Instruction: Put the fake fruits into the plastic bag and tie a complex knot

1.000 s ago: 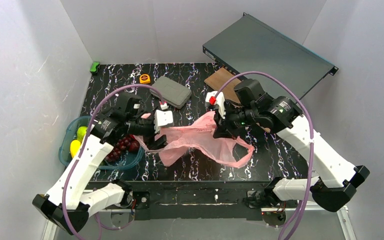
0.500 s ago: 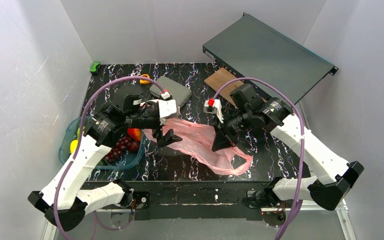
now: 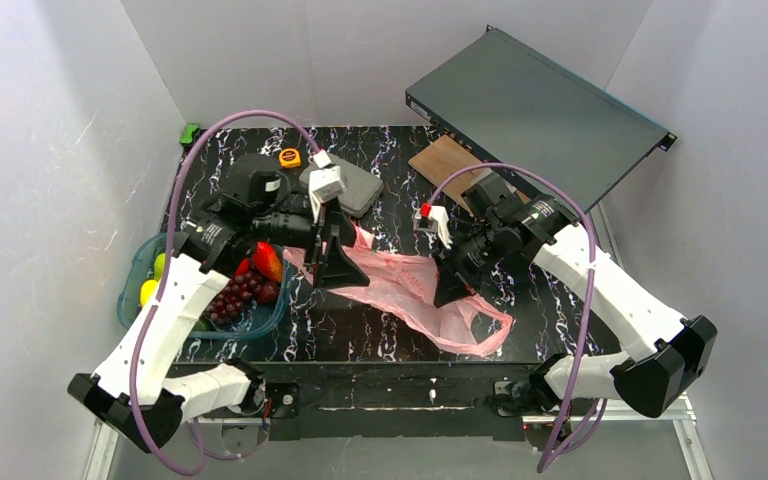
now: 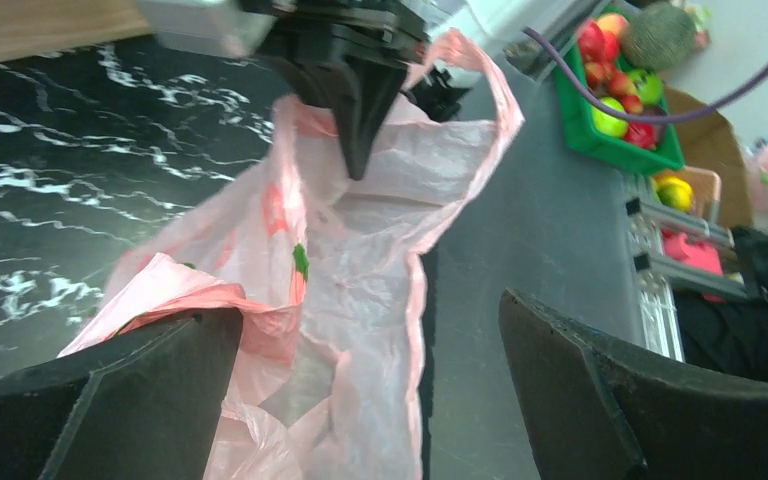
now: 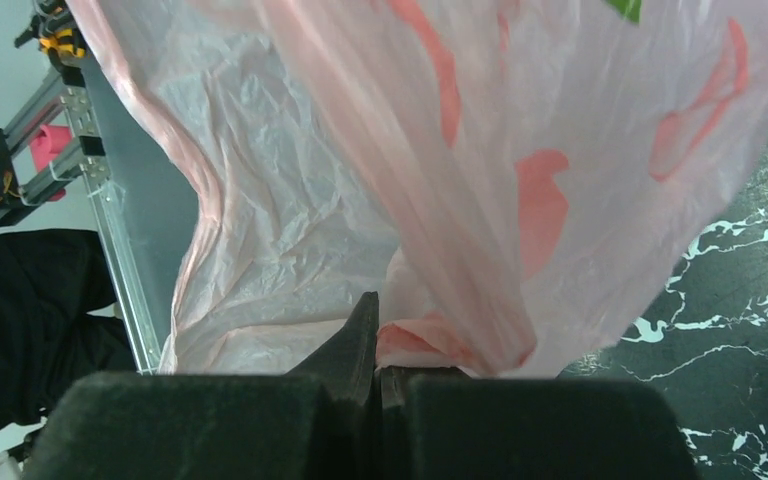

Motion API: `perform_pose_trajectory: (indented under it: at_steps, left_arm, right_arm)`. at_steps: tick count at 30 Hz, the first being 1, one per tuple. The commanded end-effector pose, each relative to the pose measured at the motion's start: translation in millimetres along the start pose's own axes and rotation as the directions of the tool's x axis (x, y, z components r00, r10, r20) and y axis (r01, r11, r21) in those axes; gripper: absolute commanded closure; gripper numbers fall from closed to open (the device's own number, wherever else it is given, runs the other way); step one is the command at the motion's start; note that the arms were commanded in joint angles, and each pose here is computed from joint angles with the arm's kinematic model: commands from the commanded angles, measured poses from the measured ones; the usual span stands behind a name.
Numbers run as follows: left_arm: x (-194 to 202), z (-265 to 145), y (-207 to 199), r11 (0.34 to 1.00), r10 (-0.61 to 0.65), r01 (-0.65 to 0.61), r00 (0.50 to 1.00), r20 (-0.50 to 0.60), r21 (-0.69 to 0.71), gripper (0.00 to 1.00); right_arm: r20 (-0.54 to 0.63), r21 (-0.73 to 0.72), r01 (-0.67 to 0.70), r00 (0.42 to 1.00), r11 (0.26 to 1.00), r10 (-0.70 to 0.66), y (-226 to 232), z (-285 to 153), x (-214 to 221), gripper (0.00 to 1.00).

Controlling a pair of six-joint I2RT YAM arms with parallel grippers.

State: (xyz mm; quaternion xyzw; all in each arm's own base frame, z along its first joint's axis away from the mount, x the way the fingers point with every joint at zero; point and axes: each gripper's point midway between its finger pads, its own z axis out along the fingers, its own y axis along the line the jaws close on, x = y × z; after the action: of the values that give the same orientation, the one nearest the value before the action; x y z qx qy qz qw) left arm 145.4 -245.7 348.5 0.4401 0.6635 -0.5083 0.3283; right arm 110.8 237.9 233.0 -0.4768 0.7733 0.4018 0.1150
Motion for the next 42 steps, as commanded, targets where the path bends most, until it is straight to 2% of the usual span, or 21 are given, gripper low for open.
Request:
perform_pose_trajectory:
  at_steps: [1, 4, 5, 7, 9, 11, 13, 14, 18, 21, 25, 27, 30, 34, 37, 40, 42]
  left_arm:
    - [13, 3, -40, 0.994, 0.065, -0.057, 0.994, -0.088, 0.095, 0.02]
    - [26, 10, -45, 0.991, 0.093, -0.075, 0.982, -0.162, 0.115, 0.02]
    - [33, 11, -35, 0.995, 0.084, -0.071, 0.976, -0.203, 0.071, 0.04]
    - [49, 10, -7, 0.997, 0.029, -0.051, 0.953, -0.303, -0.063, 0.14]
    - [60, 0, 7, 0.992, -0.047, -0.001, 0.928, -0.371, -0.127, 0.16]
    - [61, -11, 6, 0.992, -0.08, 0.042, 0.94, -0.332, -0.119, 0.15]
    - [69, -22, 14, 0.982, -0.067, 0.004, 0.942, -0.328, -0.188, 0.07]
    - [76, -30, 22, 0.969, -0.048, -0.041, 0.935, -0.351, -0.242, 0.03]
    - [93, -58, 50, 0.908, -0.031, -0.178, 0.875, -0.483, -0.379, 0.02]
    - [81, -60, 33, 0.932, 0.045, -0.214, 0.869, -0.492, -0.292, 0.02]
    - [39, -45, -21, 0.97, 0.186, -0.224, 0.932, -0.311, -0.091, 0.02]
    - [35, -35, -34, 0.962, 0.25, -0.27, 0.926, -0.284, -0.035, 0.02]
    - [57, -13, -44, 0.928, 0.363, -0.369, 0.855, -0.369, 0.06, 0.02]
    - [69, 12, -26, 0.877, 0.46, -0.473, 0.782, -0.421, 0.078, 0.02]
    - [81, 29, -4, 0.82, 0.53, -0.568, 0.703, -0.474, 0.074, 0.04]
    - [117, 34, 8, 0.797, 0.559, -0.586, 0.625, -0.545, 0.144, 0.17]
    - [153, 32, 15, 0.805, 0.549, -0.561, 0.584, -0.598, 0.191, 0.32]
  right_arm:
    - [0.083, -0.078, 0.013, 0.997, 0.997, -0.007, 19, -8, -26, 0.99]
    - [0.101, -0.134, 0.005, 0.995, 0.991, 0.009, 29, -11, -32, 0.99]
    - [0.107, -0.156, 0.005, 0.994, 0.988, 0.012, 34, -14, -34, 0.99]
    - [0.12, -0.179, 0.014, 0.993, 0.984, 0.008, 41, -19, -35, 0.99]
    - [0.121, -0.167, 0.023, 0.993, 0.986, -0.002, 42, -23, -31, 0.99]
    - [0.108, -0.149, 0.014, 0.994, 0.989, 0.002, 40, -25, -20, 0.99]
    - [0.105, -0.122, -0.005, 0.994, 0.993, 0.018, 34, -27, -11, 0.99]
    - [0.1, -0.111, -0.024, 0.994, 0.994, 0.036, 30, -26, -6, 0.99]
    - [0.095, -0.102, -0.069, 0.992, 0.992, 0.078, 22, -25, 3, 0.99]
    - [0.098, -0.111, -0.083, 0.991, 0.99, 0.094, 19, -22, -2, 0.99]
    - [0.101, -0.135, -0.105, 0.988, 0.985, 0.119, 17, -20, -12, 0.99]
    - [0.107, -0.146, -0.114, 0.986, 0.983, 0.13, 17, -19, -17, 0.99]
    - [0.115, -0.162, -0.124, 0.983, 0.979, 0.143, 17, -18, -23, 0.99]
    - [0.122, -0.173, -0.132, 0.98, 0.976, 0.154, 18, -20, -26, 0.99]
    - [0.126, -0.185, -0.138, 0.979, 0.973, 0.163, 19, -19, -27, 0.99]
    - [0.132, -0.184, -0.138, 0.978, 0.973, 0.164, 15, -17, -28, 0.99]
    - [0.139, -0.174, -0.135, 0.977, 0.975, 0.16, 11, -17, -29, 0.99]
